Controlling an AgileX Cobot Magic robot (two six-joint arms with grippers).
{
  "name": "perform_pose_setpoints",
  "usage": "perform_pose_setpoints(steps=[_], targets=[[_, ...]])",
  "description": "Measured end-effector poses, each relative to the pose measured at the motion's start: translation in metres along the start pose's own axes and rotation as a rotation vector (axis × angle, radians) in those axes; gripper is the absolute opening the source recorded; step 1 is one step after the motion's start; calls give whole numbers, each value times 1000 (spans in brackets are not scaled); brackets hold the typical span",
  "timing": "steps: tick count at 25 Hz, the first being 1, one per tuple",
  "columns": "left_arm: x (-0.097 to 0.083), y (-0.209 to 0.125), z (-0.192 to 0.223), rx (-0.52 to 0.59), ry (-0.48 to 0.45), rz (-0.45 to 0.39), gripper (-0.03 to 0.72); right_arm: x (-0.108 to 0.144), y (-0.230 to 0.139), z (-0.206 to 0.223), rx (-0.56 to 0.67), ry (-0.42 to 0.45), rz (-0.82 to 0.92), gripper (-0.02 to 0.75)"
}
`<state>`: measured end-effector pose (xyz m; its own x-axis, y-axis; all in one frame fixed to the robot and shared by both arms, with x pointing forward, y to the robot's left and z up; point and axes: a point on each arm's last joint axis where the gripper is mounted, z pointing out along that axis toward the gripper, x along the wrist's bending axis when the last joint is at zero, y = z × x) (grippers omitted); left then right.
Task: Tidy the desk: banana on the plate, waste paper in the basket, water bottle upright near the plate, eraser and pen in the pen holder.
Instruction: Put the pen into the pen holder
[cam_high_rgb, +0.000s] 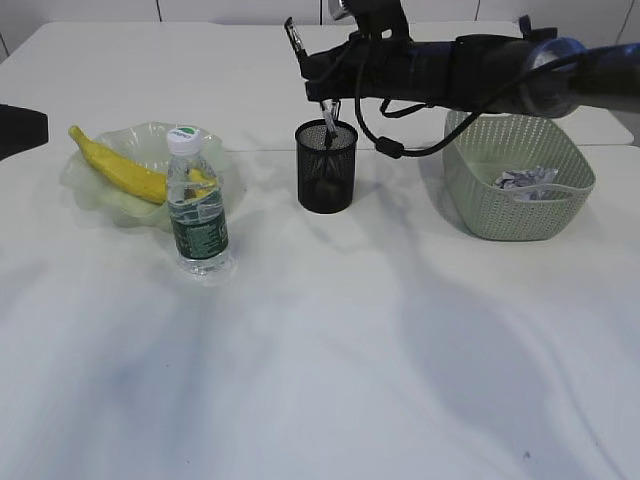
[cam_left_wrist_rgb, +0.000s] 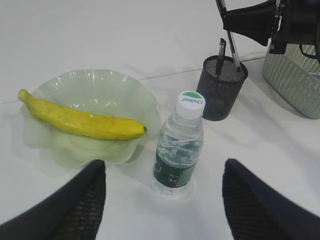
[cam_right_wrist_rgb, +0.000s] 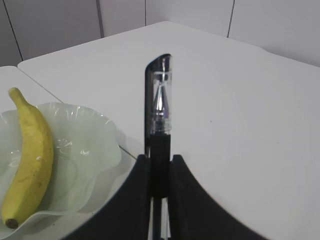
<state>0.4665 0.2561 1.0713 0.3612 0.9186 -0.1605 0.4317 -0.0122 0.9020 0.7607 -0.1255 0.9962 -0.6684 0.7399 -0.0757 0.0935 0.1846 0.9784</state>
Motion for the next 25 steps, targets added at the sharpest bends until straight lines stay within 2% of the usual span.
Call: perform_pose_setpoints(steps=[7,25], targets=[[0,0,0,0,0,0,512,-1,-21,10,25,9,14,42],[0,0,0,-1,2,0,512,-1,-42,17,58,13,30,42]])
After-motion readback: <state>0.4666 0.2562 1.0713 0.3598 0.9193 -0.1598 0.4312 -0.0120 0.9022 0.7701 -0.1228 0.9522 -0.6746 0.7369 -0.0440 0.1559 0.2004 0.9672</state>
